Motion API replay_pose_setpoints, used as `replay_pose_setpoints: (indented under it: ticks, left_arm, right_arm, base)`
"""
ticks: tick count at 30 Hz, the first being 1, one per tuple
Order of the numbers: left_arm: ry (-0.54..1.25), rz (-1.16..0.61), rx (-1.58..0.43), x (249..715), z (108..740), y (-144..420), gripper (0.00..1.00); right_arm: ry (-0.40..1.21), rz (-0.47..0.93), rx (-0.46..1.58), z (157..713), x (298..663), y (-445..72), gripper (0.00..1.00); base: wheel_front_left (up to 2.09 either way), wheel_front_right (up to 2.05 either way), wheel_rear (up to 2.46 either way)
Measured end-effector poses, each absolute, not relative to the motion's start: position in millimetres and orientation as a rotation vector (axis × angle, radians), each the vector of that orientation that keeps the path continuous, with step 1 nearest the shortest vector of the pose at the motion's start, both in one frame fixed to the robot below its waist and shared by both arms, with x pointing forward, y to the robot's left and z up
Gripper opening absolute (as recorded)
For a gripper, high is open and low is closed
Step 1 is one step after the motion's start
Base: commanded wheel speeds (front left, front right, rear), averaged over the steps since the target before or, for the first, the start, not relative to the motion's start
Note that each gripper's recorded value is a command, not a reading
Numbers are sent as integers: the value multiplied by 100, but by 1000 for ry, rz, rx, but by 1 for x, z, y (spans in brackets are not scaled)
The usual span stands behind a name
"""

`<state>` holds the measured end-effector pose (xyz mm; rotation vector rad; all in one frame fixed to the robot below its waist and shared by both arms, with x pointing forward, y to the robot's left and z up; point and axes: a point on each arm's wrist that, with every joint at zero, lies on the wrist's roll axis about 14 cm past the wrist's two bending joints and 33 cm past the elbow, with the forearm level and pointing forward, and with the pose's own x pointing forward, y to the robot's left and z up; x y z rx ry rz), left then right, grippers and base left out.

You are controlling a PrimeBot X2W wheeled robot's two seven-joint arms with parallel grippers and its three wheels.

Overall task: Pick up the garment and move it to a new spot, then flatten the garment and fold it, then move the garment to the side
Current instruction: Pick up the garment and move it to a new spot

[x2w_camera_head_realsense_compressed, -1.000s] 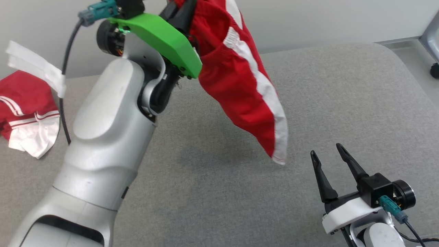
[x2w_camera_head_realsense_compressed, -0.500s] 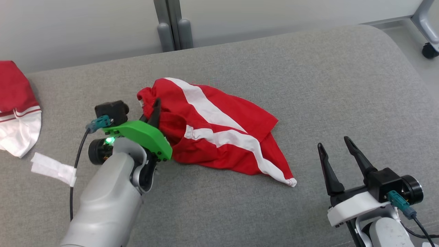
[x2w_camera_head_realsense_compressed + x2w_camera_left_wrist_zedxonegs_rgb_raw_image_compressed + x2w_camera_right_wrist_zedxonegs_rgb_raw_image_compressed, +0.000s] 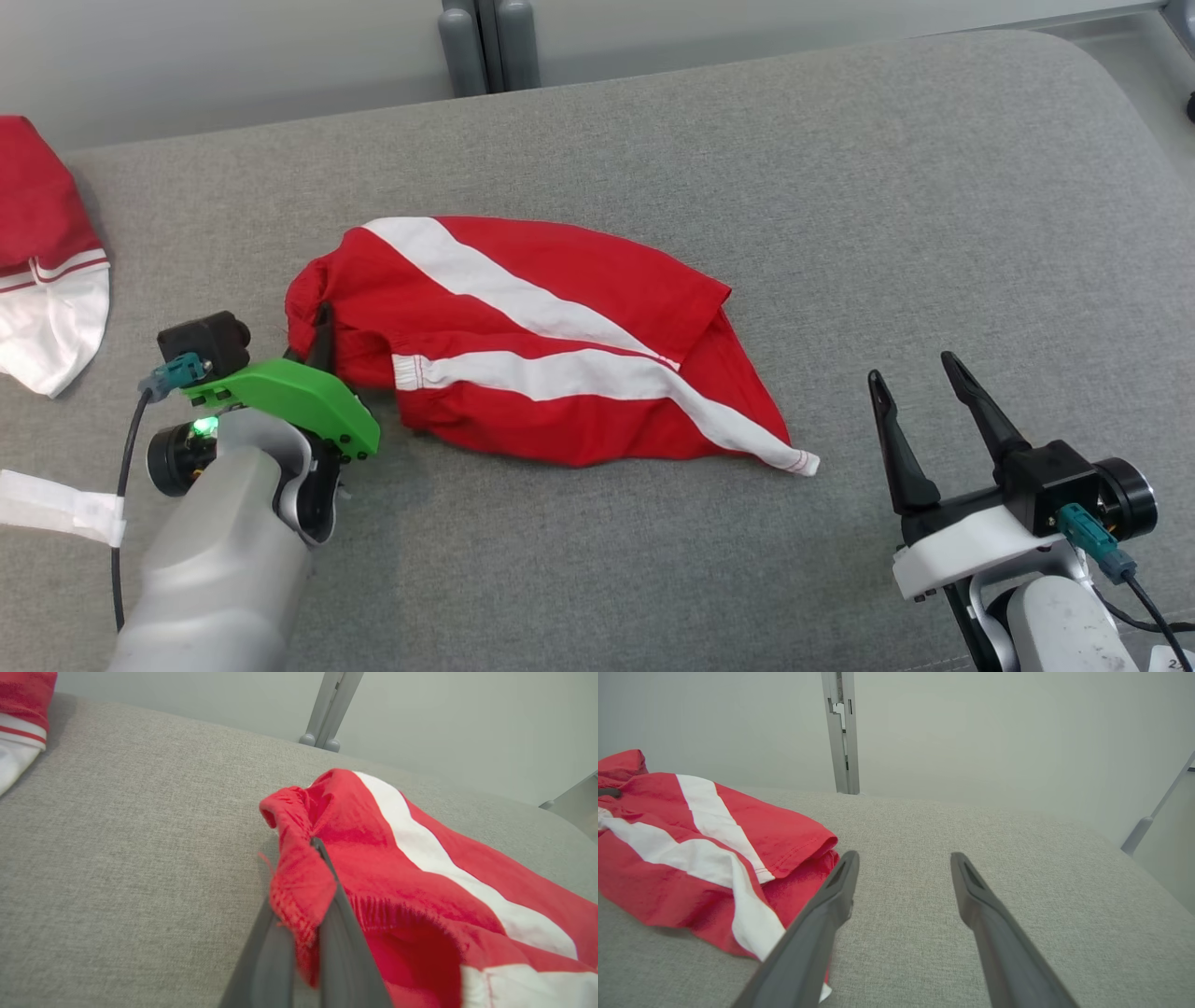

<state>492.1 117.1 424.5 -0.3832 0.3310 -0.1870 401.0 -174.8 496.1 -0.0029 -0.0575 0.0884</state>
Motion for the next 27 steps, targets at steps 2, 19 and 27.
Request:
replay_pose_setpoints:
  ticks: [2,19,27]
  left_arm:
    - [329,-176,-387,493,424,122,40]
    - [143,-222,-299,455,465,137,100]
    - [92,-238,-285,414,470,123,100]
  right_arm:
    - [-57,93,-3,496,402,-173,100]
    - [-96,134,0,511,390,-159,100]
    - [-116,130,3,518,378,-160,100]
  base:
    - [0,0,0]
    - [0,0,0]
    - [0,0,0]
